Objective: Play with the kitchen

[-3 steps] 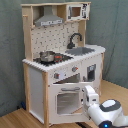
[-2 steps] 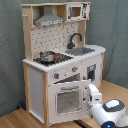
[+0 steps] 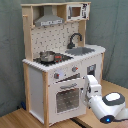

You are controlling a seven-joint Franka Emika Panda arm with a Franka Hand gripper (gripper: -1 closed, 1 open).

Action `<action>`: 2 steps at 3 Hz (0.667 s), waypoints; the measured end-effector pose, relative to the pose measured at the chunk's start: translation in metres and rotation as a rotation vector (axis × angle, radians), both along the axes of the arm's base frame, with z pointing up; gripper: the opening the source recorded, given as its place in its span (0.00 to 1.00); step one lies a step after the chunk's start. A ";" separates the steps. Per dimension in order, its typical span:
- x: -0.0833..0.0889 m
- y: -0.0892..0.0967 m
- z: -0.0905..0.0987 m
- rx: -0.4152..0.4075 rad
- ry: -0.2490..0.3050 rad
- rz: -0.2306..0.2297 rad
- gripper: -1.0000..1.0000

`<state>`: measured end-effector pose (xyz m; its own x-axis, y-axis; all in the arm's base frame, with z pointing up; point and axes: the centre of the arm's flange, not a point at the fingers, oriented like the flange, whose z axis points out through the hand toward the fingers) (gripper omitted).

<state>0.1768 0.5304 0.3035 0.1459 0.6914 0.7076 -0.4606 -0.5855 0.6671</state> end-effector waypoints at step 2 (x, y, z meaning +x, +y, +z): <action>0.040 0.007 0.007 -0.076 -0.013 0.076 1.00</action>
